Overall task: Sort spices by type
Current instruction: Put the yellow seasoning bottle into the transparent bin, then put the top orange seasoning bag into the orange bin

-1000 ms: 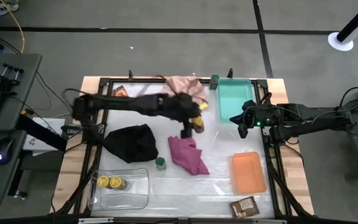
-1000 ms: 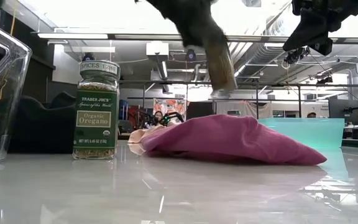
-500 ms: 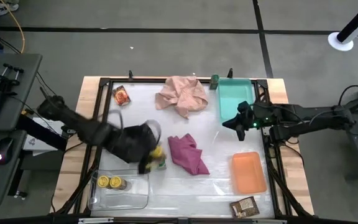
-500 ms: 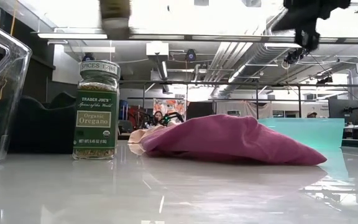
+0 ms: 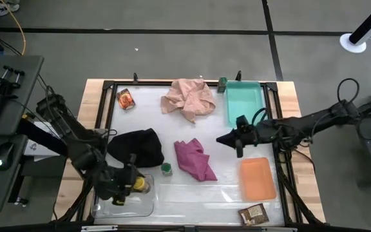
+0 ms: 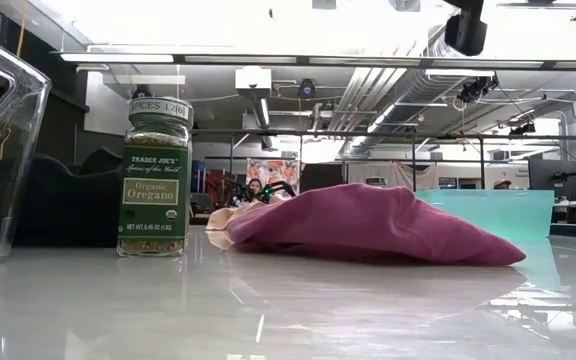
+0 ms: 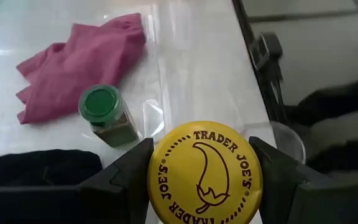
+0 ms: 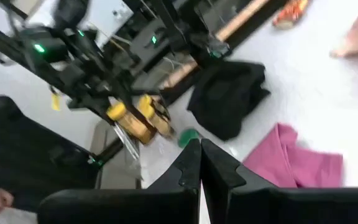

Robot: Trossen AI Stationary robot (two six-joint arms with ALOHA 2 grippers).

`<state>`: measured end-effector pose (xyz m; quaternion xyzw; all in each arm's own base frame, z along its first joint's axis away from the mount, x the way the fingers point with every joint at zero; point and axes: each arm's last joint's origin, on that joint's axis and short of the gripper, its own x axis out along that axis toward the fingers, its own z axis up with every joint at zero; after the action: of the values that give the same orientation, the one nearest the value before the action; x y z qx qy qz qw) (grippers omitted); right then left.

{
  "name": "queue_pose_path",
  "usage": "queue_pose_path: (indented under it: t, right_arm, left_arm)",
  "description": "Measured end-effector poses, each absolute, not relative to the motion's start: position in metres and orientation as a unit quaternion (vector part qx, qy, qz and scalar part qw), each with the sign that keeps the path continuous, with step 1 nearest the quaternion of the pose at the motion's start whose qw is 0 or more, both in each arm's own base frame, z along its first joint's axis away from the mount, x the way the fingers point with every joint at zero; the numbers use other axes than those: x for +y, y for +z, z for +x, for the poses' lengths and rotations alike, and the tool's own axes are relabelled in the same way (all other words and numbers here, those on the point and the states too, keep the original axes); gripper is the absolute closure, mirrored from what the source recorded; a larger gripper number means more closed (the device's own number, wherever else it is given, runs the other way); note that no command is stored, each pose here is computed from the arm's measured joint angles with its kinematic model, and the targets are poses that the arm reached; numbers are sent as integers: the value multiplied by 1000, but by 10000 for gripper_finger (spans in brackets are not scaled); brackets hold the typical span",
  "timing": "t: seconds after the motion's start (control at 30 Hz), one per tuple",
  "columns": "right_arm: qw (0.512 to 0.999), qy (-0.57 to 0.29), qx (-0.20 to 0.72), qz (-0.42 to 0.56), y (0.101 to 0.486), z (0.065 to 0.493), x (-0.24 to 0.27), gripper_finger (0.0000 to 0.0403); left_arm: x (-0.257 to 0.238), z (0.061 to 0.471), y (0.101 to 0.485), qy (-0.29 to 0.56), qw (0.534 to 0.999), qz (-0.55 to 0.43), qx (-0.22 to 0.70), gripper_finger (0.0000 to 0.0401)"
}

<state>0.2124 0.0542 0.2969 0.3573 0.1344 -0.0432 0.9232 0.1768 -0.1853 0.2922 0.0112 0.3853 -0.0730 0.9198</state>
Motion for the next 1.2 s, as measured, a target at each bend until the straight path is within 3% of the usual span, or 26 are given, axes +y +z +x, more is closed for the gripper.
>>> queue_pose_path:
  t: [0.33, 0.83, 1.07, 1.2]
  right_arm:
    - [912, -48, 169, 371, 278, 229, 67, 403]
    - [924, -28, 161, 347, 281, 230, 68, 403]
    - [925, -24, 163, 344, 281, 230, 68, 403]
    - [924, -24, 163, 344, 281, 230, 68, 403]
  left_arm:
    - [-191, 152, 281, -127, 880, 45, 455, 214]
    - [-189, 154, 224, -72, 856, 64, 509, 214]
    - [-188, 153, 223, -61, 855, 54, 512, 98]
    - [-188, 152, 224, -55, 855, 32, 515, 81]
